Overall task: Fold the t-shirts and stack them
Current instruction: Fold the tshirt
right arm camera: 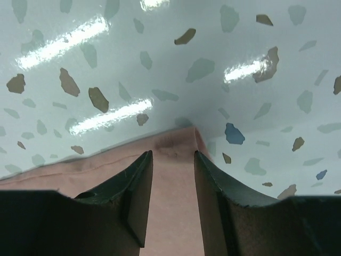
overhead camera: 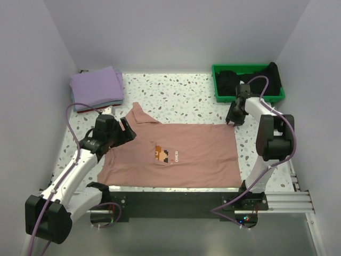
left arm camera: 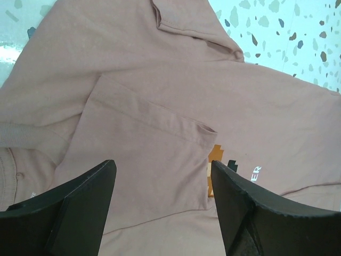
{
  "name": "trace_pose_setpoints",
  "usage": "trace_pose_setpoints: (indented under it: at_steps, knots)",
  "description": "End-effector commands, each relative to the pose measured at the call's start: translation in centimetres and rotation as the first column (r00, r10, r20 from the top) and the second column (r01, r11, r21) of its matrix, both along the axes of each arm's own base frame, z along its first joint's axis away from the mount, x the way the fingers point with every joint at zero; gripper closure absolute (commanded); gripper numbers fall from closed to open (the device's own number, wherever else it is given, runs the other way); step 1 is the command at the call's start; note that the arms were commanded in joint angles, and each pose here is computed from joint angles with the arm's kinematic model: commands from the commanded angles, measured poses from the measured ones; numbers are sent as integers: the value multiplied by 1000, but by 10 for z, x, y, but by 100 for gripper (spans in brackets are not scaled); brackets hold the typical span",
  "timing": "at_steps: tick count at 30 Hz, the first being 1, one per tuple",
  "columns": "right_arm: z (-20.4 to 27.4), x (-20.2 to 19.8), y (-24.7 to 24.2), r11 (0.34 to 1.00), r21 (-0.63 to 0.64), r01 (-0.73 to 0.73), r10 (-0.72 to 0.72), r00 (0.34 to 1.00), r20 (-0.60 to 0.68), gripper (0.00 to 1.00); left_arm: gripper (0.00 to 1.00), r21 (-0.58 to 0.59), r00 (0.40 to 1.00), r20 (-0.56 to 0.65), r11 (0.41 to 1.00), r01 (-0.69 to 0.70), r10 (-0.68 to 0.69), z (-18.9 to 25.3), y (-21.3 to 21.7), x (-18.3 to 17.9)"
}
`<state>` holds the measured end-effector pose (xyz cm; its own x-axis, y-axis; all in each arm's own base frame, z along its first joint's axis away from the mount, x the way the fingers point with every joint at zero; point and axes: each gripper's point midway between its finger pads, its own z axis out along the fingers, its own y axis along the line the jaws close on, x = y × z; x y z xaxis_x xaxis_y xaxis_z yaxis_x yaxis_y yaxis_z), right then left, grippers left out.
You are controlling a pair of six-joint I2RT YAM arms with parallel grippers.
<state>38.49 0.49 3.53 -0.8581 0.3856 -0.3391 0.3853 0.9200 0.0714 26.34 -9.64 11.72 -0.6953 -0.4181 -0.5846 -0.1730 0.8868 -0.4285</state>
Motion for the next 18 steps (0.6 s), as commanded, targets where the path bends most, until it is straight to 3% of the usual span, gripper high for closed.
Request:
trace_pose_setpoints:
  at_steps: [1,18]
  knots:
    - [4,26,-6,999,-42,-22,25,996,91,59,23,25,1000,1,1000,1,-1,-2,6,-3]
    - [-22,11,-14,1000,-19,-21,22,998,50,64,22,34,999,-35,999,0,1,-13,8,-10]
